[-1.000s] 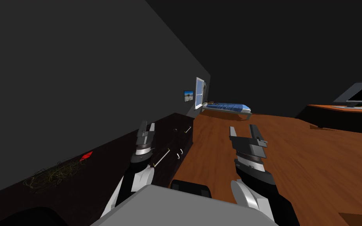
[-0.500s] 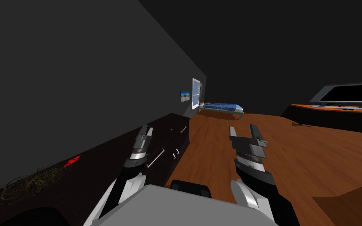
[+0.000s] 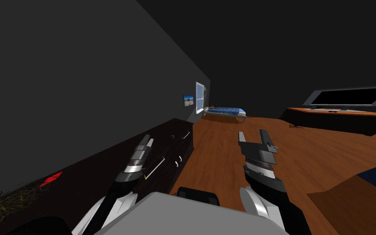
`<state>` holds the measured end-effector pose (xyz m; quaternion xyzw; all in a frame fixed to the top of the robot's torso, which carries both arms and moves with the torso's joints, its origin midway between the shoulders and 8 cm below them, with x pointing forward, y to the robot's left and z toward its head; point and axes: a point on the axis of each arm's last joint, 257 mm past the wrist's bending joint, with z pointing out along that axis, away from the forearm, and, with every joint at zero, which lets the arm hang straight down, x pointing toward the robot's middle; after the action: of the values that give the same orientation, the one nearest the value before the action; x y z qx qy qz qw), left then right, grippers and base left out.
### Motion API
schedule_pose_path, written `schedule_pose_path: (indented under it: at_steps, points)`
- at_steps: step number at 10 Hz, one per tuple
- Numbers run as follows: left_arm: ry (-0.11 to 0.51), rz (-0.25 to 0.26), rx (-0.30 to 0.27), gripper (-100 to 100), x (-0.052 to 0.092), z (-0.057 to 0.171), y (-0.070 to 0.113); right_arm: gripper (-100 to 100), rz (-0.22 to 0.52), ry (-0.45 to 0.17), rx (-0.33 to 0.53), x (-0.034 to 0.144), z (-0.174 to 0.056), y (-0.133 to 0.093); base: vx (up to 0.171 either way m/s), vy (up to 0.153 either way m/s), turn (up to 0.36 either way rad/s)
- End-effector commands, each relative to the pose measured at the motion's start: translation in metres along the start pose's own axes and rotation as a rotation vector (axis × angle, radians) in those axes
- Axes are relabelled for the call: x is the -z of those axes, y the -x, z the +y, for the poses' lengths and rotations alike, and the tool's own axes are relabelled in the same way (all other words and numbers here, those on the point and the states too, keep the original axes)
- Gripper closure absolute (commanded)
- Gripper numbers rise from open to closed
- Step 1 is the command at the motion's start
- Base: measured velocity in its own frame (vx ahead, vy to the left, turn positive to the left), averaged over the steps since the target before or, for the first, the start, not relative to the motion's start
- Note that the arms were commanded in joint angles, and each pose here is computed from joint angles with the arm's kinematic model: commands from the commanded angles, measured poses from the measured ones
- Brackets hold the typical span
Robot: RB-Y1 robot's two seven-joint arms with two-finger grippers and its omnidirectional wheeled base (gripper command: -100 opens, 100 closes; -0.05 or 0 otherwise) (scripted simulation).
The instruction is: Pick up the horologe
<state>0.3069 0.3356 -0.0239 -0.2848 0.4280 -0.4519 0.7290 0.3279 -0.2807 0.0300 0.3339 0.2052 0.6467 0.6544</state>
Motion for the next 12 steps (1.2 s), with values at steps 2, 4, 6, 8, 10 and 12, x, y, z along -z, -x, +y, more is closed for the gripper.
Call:
schedule_pose_path:
  at_steps: [2,4,6,8,10,12]
  points:
    - [0.088,0.019,-0.047,-100,0.015,0.019,0.015,0,0.0,0.0,0.0,0.0,0.0,0.0,0.027,-0.07,-0.07]
    - [0.142,0.03,-0.076,-100,0.026,0.031,0.026,0,0.0,0.0,0.0,0.0,0.0,0.0,0.046,-0.057,-0.103]
    - [0.195,0.04,-0.104,-100,0.037,0.041,0.036,0,0.0,0.0,0.0,0.0,0.0,0.0,0.034,-0.04,-0.071]
    - [0.249,0.051,-0.131,-100,0.048,0.051,0.047,0,0.0,0.0,0.0,0.0,0.0,0.0,0.04,-0.032,-0.083]
    - [0.338,0.071,-0.176,-100,0.066,0.065,0.067,0,0.0,0.0,0.0,0.0,0.0,0.0,0.065,-0.058,-0.135]
    - [0.403,0.087,-0.199,-100,0.081,0.074,0.076,0,0.0,0.0,0.0,0.0,0.0,0.0,0.062,-0.038,-0.087]
